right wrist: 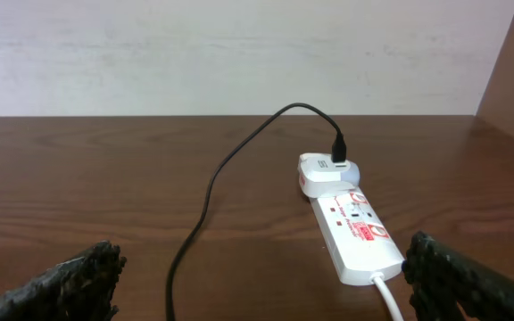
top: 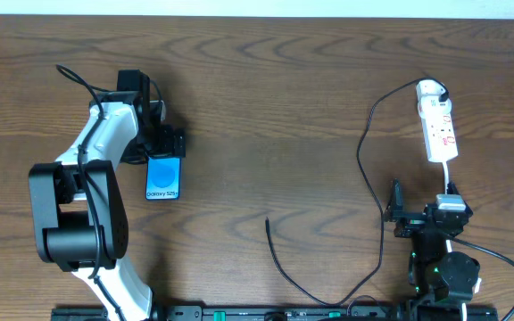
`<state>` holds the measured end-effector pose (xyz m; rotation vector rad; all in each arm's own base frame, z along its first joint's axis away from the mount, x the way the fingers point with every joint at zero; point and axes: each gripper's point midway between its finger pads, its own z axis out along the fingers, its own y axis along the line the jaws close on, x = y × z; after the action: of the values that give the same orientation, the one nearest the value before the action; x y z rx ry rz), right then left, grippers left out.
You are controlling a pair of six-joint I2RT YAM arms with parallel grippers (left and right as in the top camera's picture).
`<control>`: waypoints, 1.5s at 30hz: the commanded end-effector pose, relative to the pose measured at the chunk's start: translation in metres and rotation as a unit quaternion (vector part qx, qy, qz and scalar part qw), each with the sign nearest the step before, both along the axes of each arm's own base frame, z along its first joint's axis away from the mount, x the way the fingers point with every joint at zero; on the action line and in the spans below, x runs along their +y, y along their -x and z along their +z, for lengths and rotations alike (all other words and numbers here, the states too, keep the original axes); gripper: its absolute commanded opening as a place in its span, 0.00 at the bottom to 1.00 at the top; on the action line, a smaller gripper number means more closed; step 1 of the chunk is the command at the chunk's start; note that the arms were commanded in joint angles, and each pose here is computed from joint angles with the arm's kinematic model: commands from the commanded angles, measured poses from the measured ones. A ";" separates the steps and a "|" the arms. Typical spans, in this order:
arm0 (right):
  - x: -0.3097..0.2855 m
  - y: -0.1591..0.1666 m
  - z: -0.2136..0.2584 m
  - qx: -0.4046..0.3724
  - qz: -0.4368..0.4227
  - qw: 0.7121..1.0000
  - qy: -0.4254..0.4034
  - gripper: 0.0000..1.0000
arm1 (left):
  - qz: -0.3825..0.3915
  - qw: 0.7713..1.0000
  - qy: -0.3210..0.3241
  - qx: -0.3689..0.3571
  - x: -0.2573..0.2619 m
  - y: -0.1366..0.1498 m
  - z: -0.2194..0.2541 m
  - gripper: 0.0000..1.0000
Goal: Plug charger to phone and switch on socket
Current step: 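Lower the open left gripper down around the phone's top end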
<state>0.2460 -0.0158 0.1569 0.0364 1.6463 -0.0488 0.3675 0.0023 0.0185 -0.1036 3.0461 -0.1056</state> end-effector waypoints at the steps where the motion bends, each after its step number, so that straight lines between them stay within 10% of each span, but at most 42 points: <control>1: 0.001 0.000 0.000 0.000 0.001 1.000 0.006 0.99 | -0.009 1.000 -0.007 0.013 0.002 0.007 -0.011 1.00; 45: 0.000 0.000 0.000 0.000 0.001 1.000 0.006 0.99 | -0.008 1.000 -0.006 0.014 0.001 0.017 -0.029 1.00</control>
<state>0.2460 -0.0158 0.1569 0.0364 1.6463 -0.0488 0.3577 0.0045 -0.0014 -0.1027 3.0486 -0.0778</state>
